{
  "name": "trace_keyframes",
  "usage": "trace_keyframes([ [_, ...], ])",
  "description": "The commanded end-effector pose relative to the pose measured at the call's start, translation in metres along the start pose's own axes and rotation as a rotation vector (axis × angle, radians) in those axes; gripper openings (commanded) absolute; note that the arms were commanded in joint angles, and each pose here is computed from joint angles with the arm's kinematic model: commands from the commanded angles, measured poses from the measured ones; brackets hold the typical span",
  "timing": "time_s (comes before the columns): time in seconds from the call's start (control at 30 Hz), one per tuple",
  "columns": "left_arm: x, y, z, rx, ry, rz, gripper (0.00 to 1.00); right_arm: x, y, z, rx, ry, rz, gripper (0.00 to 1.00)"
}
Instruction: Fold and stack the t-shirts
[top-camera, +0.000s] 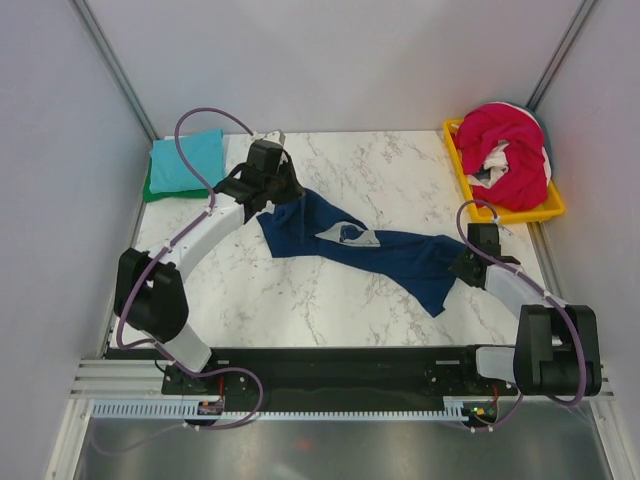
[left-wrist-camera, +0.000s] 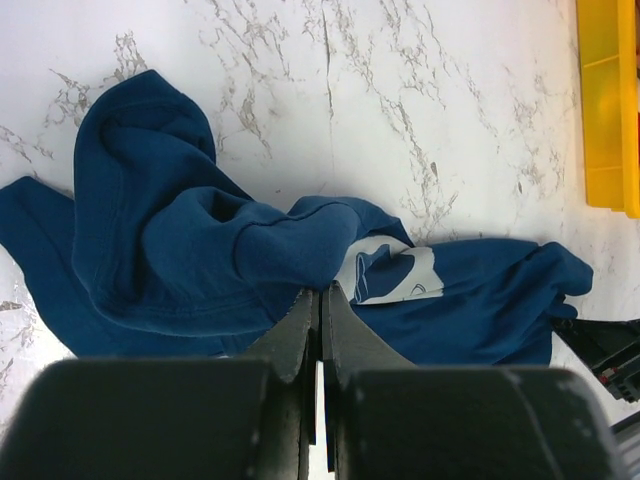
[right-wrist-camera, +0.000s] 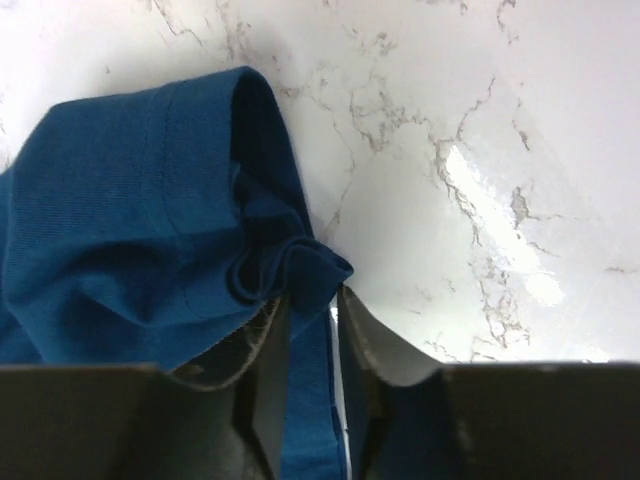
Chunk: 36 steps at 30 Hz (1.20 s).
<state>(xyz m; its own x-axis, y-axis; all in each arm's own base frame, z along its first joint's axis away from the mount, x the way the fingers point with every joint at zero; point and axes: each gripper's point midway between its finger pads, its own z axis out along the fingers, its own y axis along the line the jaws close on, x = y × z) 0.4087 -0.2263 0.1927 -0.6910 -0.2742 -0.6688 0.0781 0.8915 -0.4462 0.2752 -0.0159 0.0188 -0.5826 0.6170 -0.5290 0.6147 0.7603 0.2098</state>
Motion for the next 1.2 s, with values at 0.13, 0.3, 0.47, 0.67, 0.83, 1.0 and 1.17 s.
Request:
trace_keyframes([
  [0.13,-0.003,-0.001,0.003,0.017,-0.017,0.036,0.02,-0.02,0.012,0.001,-0.037,-0.04,0.01,0.2],
  [0.3,-0.005,-0.001,0.0,0.019,-0.025,0.042,0.02,-0.027,0.015,-0.004,-0.049,-0.058,0.008,0.07],
  [0.47,-0.016,-0.006,-0.015,0.033,-0.056,0.043,0.02,-0.04,0.018,-0.019,-0.056,-0.078,0.001,0.0],
  [0.67,-0.037,-0.011,-0.044,0.054,-0.11,0.035,0.02,-0.055,0.028,-0.046,-0.104,-0.114,-0.008,0.0],
  [0.83,-0.049,-0.015,-0.071,0.077,-0.144,0.035,0.02,-0.069,0.041,-0.072,-0.17,-0.133,-0.015,0.0],
  [1.0,-0.075,-0.022,-0.118,0.092,-0.226,0.062,0.02,-0.097,0.069,-0.122,-0.311,-0.193,-0.014,0.0],
  [1.17,-0.111,-0.04,-0.194,0.131,-0.355,0.098,0.02,-0.153,0.088,-0.224,-0.423,-0.363,-0.002,0.0],
])
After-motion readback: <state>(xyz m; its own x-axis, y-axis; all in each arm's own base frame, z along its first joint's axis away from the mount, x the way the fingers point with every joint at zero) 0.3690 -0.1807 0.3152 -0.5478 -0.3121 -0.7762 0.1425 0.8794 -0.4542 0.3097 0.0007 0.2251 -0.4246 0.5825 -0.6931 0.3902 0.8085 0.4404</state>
